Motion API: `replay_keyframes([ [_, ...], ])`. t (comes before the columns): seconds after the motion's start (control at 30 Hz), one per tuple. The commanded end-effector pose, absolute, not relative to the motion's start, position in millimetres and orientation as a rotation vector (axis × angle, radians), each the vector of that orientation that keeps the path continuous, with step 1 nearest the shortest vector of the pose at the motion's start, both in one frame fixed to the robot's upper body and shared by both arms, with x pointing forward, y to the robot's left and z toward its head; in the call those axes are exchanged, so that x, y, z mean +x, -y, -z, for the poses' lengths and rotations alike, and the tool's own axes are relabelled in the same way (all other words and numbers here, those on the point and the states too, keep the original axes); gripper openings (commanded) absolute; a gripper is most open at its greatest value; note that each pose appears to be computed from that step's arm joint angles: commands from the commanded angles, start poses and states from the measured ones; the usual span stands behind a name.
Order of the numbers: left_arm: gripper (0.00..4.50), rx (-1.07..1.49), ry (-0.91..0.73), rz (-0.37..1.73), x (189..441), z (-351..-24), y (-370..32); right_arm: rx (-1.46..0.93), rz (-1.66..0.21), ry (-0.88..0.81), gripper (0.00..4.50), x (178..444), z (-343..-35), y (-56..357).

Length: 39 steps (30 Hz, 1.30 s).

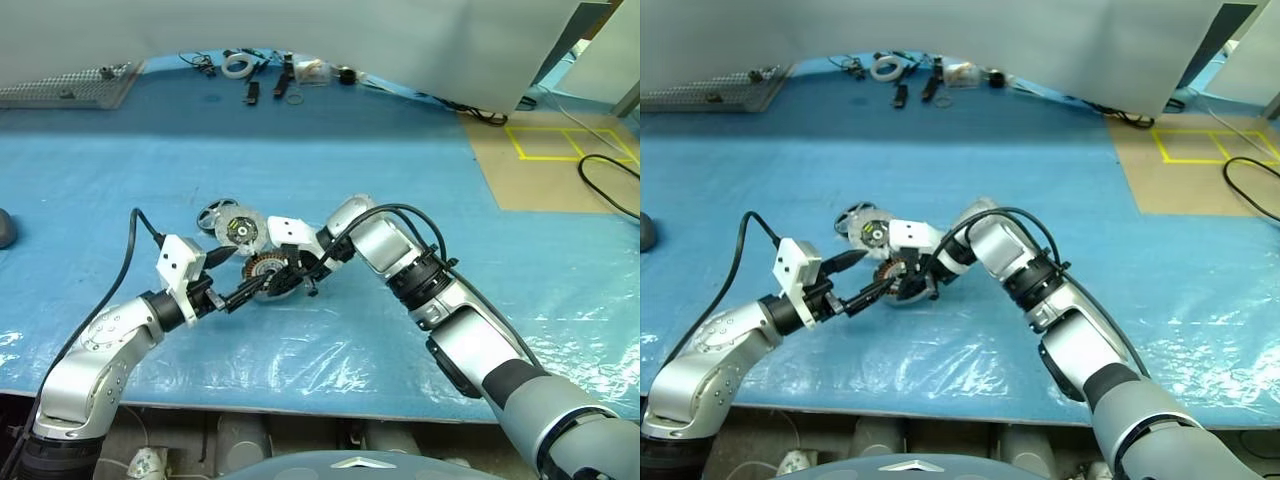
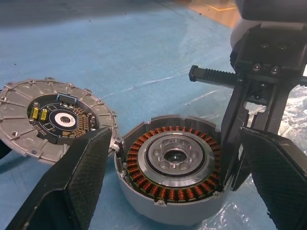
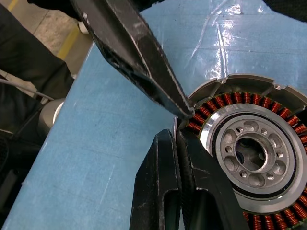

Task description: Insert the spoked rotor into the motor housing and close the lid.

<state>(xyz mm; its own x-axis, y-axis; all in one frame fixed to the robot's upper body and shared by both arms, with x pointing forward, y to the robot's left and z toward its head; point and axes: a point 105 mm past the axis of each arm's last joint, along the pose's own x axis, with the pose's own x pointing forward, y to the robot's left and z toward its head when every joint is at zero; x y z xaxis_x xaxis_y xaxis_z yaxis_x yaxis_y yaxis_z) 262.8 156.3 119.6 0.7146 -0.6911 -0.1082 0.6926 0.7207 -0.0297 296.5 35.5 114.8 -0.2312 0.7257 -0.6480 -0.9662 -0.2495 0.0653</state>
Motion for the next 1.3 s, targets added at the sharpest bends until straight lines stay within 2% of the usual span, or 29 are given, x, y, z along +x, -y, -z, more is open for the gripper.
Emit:
replay_keyframes([
  [0.03,4.50,0.020,-0.078,0.783,259.2,-128.3,-150.5,-0.572,-1.744,-0.523,0.03,296.1,-128.7,-50.8],
  [0.27,4.50,0.019,-0.079,0.787,260.2,-128.0,-150.3,-0.550,-1.607,-0.584,0.03,306.0,-121.2,-67.2],
  [0.53,4.50,0.022,-0.080,0.791,261.8,-127.2,-148.9,-0.537,-1.561,-0.644,0.03,300.7,-111.5,-82.8],
  [0.77,4.50,0.021,-0.086,0.786,260.3,-125.6,-150.2,-0.498,-1.608,-0.722,0.03,280.5,-107.1,-91.8],
  [1.03,4.50,0.025,-0.101,0.781,254.1,-123.2,-151.0,-0.417,-1.632,-0.901,0.03,251.6,-84.0,-90.5],
  [1.3,4.50,0.030,-0.115,0.777,250.4,-122.6,-152.7,-0.361,-1.620,-0.983,0.03,236.9,-76.3,-91.5],
])
